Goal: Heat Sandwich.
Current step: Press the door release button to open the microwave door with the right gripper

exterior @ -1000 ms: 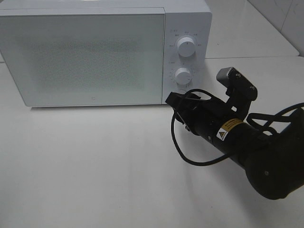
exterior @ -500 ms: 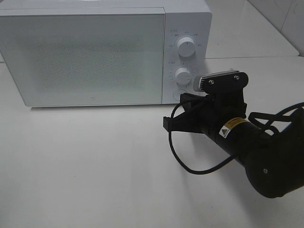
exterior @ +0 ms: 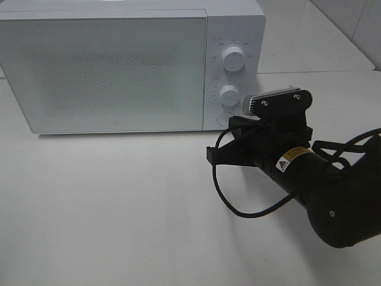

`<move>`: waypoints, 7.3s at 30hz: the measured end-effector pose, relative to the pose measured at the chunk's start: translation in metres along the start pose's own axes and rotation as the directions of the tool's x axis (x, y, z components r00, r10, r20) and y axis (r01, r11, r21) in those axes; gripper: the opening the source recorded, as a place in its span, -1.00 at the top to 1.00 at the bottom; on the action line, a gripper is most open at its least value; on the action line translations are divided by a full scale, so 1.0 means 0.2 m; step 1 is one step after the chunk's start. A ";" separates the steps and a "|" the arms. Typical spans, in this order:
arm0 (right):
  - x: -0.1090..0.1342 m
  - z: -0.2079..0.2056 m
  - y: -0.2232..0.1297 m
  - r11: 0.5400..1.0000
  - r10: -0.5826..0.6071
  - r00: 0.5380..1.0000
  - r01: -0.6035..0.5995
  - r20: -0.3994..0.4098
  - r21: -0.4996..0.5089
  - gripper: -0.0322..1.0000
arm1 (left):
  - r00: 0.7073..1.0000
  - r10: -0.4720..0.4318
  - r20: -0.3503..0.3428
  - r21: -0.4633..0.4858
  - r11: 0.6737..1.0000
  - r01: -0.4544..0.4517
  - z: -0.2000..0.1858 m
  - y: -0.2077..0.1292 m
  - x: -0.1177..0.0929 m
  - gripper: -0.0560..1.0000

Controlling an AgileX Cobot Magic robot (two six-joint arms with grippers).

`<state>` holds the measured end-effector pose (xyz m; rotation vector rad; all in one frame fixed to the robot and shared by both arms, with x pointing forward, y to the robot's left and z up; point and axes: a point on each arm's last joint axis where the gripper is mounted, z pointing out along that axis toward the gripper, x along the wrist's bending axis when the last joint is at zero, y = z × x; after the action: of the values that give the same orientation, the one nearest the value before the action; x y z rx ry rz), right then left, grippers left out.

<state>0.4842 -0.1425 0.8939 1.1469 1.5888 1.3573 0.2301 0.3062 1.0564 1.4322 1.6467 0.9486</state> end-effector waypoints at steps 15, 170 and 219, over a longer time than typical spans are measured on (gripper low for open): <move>0.00 0.00 0.00 0.999 -0.041 0.999 0.041 0.002 0.000 0.91 | 1.000 0.000 0.000 0.000 1.000 0.000 0.00 0.00 0.00 -0.55; -0.31 -1.56 0.65 0.994 0.020 0.953 -0.053 0.302 0.100 -0.49 | 1.000 0.000 0.000 0.000 1.000 0.000 0.00 0.00 0.00 -0.55; -0.31 -1.55 0.59 0.977 0.034 0.950 -0.098 0.312 0.191 -0.48 | 1.000 0.000 0.000 0.000 1.000 0.000 0.00 0.00 0.00 -0.55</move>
<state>0.2347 -0.2977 1.0612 1.4695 1.4948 1.0118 0.2301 0.3062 1.0564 1.4322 1.6467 0.9486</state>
